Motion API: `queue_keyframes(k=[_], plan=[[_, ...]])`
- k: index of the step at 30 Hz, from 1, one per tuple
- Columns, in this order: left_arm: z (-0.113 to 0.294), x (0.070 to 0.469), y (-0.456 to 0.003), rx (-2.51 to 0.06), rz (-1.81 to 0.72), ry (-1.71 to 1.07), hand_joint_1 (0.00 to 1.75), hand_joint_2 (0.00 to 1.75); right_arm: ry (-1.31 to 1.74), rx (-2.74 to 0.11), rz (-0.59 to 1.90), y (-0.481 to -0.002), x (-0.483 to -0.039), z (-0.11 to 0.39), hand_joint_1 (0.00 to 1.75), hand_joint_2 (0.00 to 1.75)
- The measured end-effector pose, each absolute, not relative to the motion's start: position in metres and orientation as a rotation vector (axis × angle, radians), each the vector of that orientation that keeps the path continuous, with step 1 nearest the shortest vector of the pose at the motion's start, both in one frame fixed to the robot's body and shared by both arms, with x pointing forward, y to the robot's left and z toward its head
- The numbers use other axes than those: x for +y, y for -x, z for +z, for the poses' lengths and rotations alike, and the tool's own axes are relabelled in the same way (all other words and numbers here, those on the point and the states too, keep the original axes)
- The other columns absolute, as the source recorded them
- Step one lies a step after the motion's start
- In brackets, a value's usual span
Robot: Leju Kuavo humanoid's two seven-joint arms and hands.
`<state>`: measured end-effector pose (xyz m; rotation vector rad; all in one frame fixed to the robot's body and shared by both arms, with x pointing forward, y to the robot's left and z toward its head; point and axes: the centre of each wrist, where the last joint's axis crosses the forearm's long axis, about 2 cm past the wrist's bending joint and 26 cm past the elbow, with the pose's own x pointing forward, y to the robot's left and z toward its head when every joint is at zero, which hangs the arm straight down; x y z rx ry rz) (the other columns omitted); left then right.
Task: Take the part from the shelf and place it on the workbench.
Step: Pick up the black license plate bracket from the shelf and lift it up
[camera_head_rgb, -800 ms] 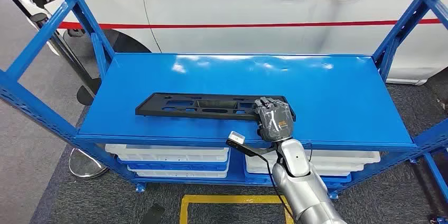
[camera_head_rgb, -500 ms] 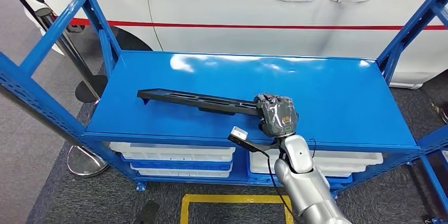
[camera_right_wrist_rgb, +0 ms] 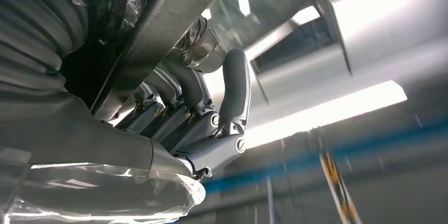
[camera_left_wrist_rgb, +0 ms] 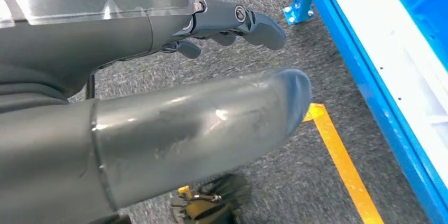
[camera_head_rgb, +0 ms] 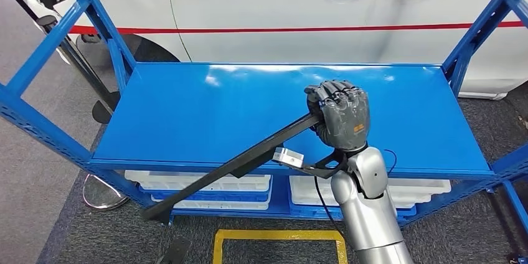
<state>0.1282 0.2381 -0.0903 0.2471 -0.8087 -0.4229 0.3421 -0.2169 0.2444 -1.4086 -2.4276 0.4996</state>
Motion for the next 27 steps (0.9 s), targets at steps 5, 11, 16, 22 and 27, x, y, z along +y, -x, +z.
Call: queue_keyframes(k=[5, 11, 16, 22, 27], plan=[[-0.093, 0.238, -0.119, -0.811, -0.351, -0.238, 0.00, 0.00, 1.470, -2.507, 0.358, -0.323, -0.232, 0.263, 1.75, 1.75], [-0.094, 0.237, -0.115, -0.825, -0.275, -0.245, 0.00, 0.87, 1.536, -2.561, 0.270, -0.308, -0.241, 0.280, 1.75, 1.75], [-0.094, 0.226, -0.109, -0.846, -0.251, -0.149, 0.00, 1.75, 1.530, -2.592, 0.222, -0.298, -0.241, 0.294, 1.75, 1.75], [-0.093, 0.215, -0.108, -0.881, -0.320, -0.102, 0.00, 1.75, 1.481, -2.640, 0.254, -0.288, -0.238, 0.299, 1.75, 1.75], [-0.092, 0.210, -0.109, -0.886, -0.426, -0.119, 0.00, 1.75, 1.472, -2.662, 0.291, -0.282, -0.236, 0.297, 1.75, 1.75]])
